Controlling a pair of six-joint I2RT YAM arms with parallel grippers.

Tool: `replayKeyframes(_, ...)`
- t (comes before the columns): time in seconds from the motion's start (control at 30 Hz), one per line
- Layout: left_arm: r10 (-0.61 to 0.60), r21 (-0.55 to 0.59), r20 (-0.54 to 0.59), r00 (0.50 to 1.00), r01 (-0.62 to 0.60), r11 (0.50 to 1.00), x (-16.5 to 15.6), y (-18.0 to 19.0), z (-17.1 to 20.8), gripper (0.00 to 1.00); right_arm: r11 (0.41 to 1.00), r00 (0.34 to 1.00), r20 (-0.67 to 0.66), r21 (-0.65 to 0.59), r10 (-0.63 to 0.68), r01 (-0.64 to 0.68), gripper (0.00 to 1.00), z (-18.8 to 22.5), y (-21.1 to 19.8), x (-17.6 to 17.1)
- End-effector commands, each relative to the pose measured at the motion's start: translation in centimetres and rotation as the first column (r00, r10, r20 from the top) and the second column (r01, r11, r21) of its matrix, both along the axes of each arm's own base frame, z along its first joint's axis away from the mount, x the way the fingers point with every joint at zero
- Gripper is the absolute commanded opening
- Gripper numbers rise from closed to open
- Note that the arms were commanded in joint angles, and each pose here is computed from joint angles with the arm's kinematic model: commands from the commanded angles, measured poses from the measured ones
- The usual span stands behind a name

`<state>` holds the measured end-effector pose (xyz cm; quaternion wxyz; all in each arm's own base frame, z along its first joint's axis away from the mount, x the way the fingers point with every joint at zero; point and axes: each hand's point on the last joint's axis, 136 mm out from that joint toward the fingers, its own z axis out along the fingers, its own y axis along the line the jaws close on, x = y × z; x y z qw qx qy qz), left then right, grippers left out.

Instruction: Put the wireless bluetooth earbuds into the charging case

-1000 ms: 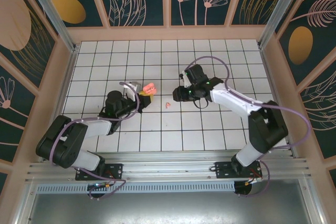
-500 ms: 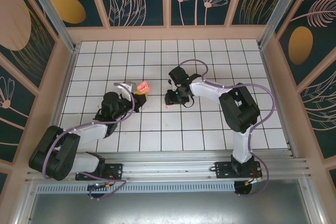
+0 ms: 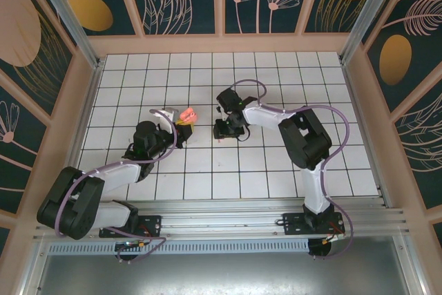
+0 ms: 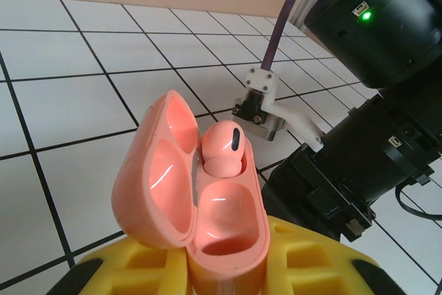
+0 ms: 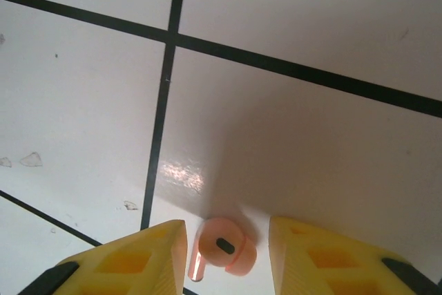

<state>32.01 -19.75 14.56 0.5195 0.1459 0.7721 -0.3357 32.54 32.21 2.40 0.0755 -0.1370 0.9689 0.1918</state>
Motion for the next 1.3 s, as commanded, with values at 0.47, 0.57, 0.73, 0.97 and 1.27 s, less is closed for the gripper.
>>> replayKeyframes(0.47,-0.003,0.021,0.038,0.999,0.002,1.000,-0.1,0.3,0.8,0.21,1.000,1.000,-0.026,-0.024,0.009,-0.009,0.27,-0.8,1.3,-0.3)
replayKeyframes(0.57,-0.003,0.029,0.039,0.999,0.002,1.000,-0.1,0.4,0.9,0.21,0.999,1.000,-0.011,-0.030,0.010,-0.011,0.25,-0.5,1.2,-0.3)
replayKeyframes(0.73,-0.005,0.032,0.038,0.999,0.004,0.999,-0.2,0.3,0.9,0.22,0.999,1.000,0.012,-0.038,0.013,-0.013,0.25,0.2,0.9,-0.3)
replayKeyframes(0.97,-0.031,0.024,0.014,0.999,0.031,0.999,-0.1,-0.2,0.4,0.22,0.998,0.999,0.032,-0.049,0.033,-0.031,0.25,1.1,0.4,-0.7)
replayKeyframes(1.27,-0.047,0.016,0.005,0.999,0.047,0.999,0.0,-0.5,0.6,0.22,0.992,0.994,-0.007,-0.067,0.107,-0.107,0.24,1.1,-1.0,-3.1)
